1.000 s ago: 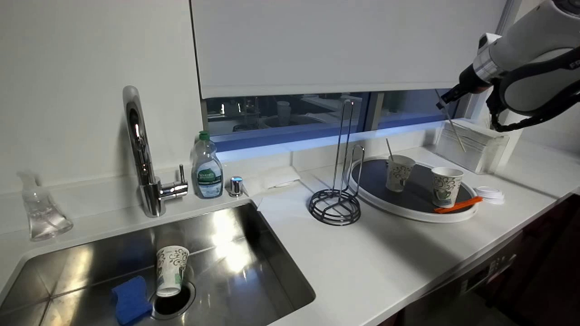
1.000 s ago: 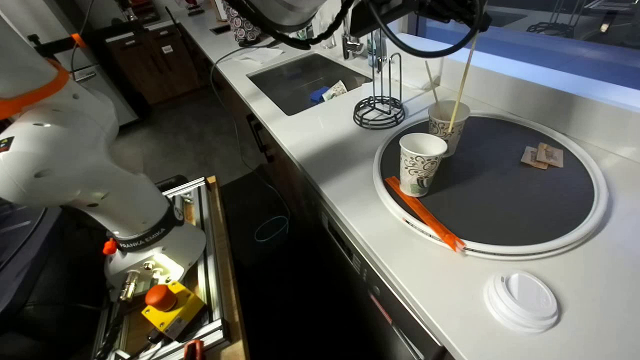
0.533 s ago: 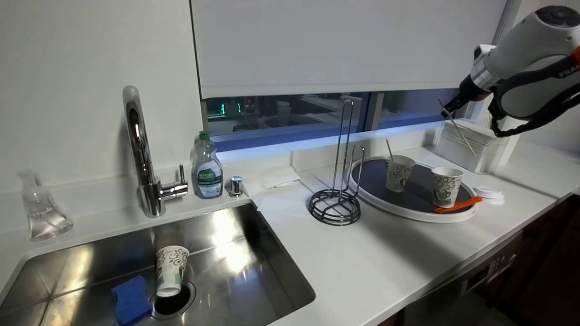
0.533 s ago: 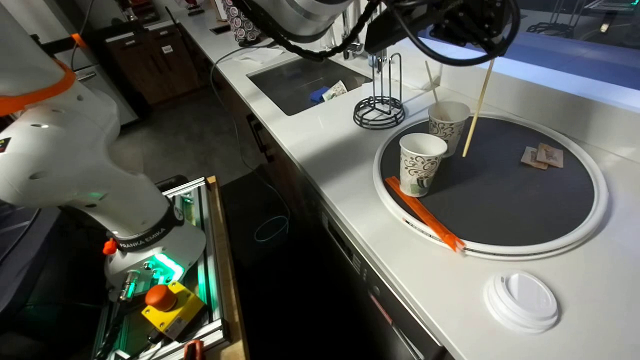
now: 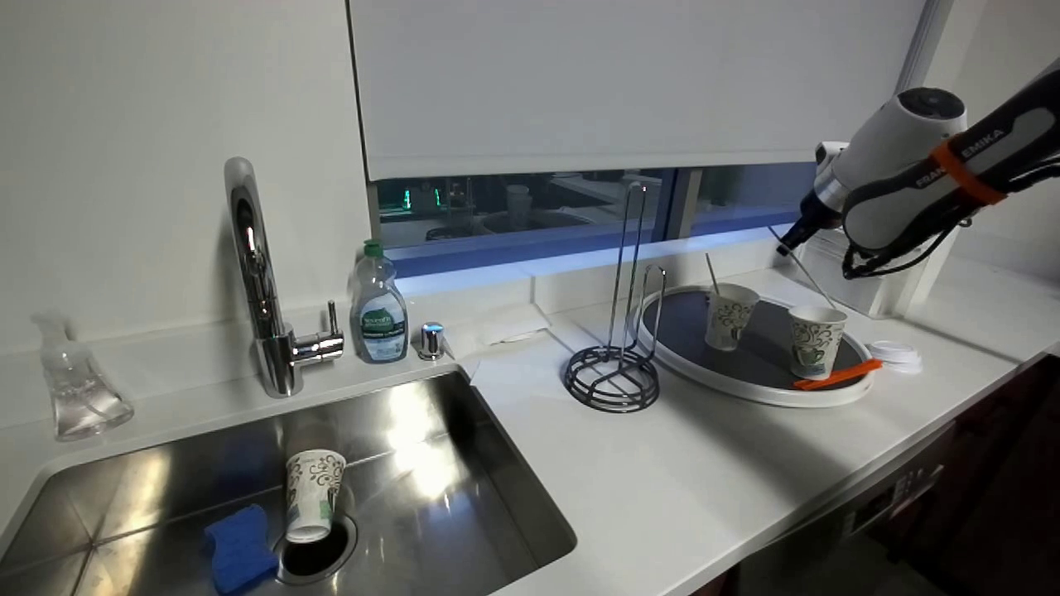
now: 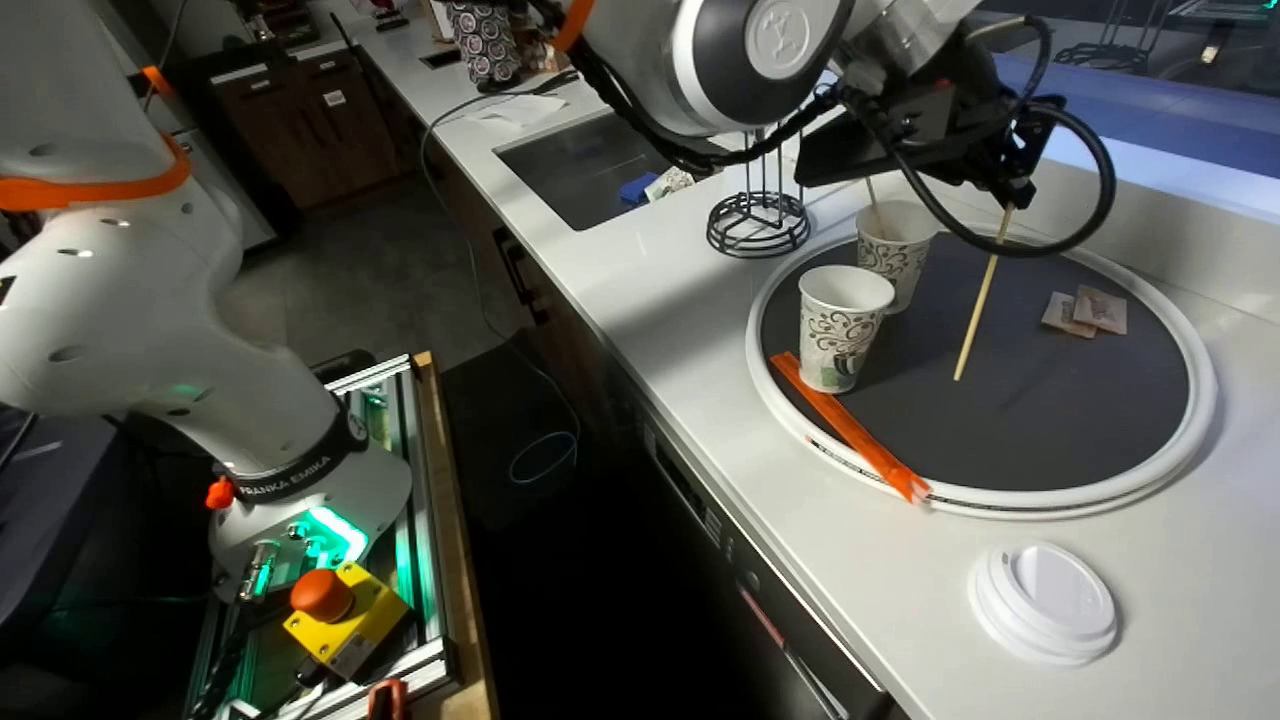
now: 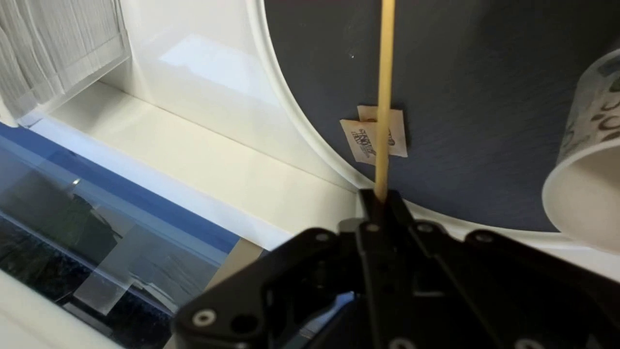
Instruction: Move the chopstick in the right cup to the tray, and then close the cup
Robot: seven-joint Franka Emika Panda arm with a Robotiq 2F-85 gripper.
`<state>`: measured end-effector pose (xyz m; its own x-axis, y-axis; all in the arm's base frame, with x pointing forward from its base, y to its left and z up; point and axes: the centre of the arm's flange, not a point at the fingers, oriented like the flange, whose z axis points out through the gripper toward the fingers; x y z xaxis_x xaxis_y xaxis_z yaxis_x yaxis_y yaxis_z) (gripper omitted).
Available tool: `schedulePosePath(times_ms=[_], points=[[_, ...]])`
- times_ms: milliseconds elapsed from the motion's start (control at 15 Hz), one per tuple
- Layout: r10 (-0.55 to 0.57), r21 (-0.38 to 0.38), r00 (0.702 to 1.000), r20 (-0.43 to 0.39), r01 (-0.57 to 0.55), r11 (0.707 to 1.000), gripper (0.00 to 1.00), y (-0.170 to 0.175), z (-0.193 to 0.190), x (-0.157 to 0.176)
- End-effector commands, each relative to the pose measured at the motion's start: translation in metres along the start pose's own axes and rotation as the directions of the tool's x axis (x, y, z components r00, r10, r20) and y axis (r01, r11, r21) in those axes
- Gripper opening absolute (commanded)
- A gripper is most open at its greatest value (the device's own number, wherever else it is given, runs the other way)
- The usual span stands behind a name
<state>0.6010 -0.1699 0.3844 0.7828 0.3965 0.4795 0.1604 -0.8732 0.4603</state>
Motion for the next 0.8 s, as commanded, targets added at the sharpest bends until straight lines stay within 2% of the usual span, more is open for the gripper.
schedulePosePath(times_ms=[0,67,200,267,333,733], points=[[0.029,0.019,0.999,-0.026,-0.029,0.999,0.02,0.029,0.047,0.007],[0.038,0.025,0.999,-0.025,-0.037,0.999,0.03,0.031,0.054,0.007],[0.050,0.035,0.998,-0.024,-0.049,0.998,0.13,0.037,0.066,0.008],[0.052,0.040,0.998,-0.027,-0.051,0.998,0.28,0.040,0.070,0.009],[0.056,0.043,0.998,-0.029,-0.054,0.998,0.37,0.043,0.074,0.011],[0.094,0.036,0.995,-0.040,-0.092,0.995,0.81,0.054,0.075,0.017]])
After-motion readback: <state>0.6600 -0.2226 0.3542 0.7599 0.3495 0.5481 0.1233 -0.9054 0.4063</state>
